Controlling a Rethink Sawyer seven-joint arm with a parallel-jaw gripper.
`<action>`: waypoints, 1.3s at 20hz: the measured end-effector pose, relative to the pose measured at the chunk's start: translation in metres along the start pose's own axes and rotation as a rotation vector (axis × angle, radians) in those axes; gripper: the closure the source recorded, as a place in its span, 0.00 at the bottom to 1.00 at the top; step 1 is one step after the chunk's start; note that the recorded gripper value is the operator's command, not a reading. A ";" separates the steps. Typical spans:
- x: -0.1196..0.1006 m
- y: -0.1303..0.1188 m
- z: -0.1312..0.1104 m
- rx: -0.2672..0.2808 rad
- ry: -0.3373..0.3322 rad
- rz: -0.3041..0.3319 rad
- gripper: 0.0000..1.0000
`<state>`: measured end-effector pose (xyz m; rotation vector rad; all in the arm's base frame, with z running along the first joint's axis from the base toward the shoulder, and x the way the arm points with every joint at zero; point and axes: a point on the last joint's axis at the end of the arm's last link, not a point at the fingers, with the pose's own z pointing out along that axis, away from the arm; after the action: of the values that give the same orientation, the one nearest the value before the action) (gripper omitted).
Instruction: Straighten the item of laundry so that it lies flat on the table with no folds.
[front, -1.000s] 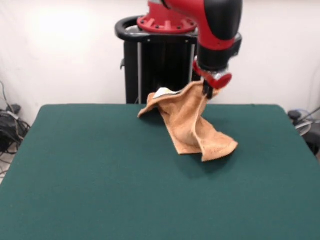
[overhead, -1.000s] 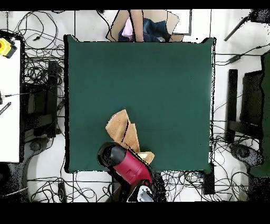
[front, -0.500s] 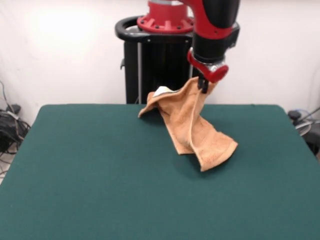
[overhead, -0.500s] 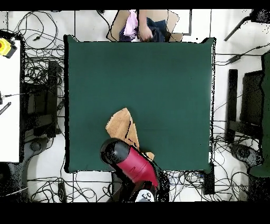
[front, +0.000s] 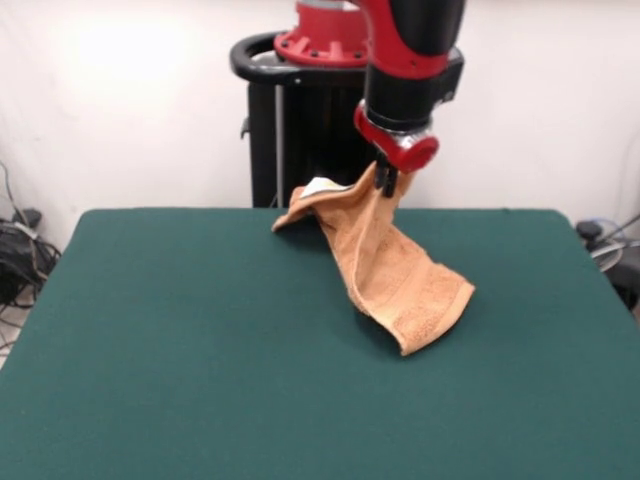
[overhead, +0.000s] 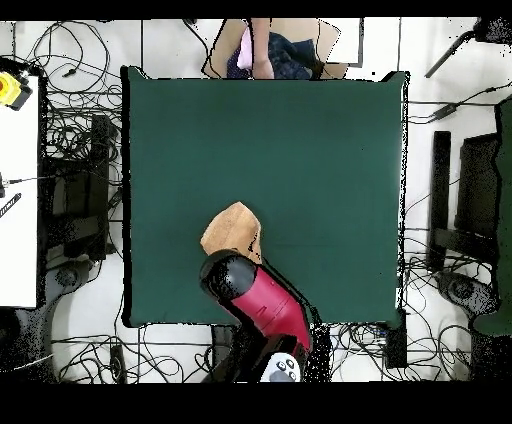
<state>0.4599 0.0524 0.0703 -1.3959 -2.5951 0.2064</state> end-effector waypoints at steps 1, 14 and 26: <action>-0.002 0.000 -0.001 -0.001 -0.005 0.001 1.00; -0.016 0.014 -0.020 -0.021 -0.078 -0.022 1.00; -0.067 0.023 -0.022 -0.026 -0.135 -0.048 1.00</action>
<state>0.5197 0.0101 0.0799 -1.3721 -2.7466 0.2697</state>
